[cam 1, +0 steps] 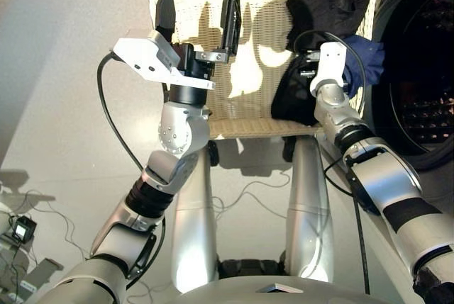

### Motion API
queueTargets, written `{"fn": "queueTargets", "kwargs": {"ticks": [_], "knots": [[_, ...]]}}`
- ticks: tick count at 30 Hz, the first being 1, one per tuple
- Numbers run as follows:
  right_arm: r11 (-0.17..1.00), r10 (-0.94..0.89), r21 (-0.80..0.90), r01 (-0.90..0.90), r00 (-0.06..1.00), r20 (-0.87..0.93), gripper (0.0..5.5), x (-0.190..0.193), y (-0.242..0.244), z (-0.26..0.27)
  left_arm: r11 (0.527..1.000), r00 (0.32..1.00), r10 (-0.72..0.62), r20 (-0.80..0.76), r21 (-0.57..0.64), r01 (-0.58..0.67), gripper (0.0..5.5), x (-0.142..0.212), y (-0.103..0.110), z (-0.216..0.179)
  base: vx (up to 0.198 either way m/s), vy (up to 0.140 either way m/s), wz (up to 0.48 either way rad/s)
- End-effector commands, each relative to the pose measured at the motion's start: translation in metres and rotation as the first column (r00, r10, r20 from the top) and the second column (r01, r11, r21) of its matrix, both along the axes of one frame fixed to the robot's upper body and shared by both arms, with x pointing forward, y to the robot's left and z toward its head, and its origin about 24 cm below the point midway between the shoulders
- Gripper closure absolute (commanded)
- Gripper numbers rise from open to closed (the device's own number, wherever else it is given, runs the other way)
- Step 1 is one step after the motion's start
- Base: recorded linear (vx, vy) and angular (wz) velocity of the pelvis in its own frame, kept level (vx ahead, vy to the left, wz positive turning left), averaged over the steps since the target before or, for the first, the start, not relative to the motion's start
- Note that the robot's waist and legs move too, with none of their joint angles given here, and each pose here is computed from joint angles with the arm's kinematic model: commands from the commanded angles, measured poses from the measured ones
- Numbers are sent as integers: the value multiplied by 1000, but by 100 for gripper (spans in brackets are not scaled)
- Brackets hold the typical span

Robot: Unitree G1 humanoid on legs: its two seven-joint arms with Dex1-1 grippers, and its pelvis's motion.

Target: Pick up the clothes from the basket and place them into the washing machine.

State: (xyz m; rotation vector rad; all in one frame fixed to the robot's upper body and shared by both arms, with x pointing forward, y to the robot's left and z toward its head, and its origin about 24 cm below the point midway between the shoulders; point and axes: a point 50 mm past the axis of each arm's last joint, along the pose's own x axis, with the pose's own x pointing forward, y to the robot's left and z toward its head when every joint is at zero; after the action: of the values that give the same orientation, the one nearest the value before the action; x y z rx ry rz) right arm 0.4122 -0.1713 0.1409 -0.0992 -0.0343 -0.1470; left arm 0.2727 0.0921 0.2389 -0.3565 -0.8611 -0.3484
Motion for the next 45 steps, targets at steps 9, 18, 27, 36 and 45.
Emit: {"fn": "queueTargets", "kwargs": {"ticks": [9,18,27,36,45], "knots": [[964,-246,227,141,803,543,550,-51,-40,62,994,977,104,184,-47,-97,0,-21,21,22,0,0,0],[766,-608,255,590,537,585,550,-81,-98,65,989,965,144,218,-61,-134,0,-28,24,25,0,0,0],[516,-843,463,721,334,422,550,-86,-138,65,990,966,132,222,-81,-116,0,-31,22,27,0,0,0],[286,-957,567,772,199,212,550,-96,-195,70,994,970,88,228,-81,-72,0,-32,18,31,0,0,0],[209,-978,628,749,147,149,550,-120,-242,83,997,972,64,228,-52,-54,0,-32,19,32,0,0,0]]}}
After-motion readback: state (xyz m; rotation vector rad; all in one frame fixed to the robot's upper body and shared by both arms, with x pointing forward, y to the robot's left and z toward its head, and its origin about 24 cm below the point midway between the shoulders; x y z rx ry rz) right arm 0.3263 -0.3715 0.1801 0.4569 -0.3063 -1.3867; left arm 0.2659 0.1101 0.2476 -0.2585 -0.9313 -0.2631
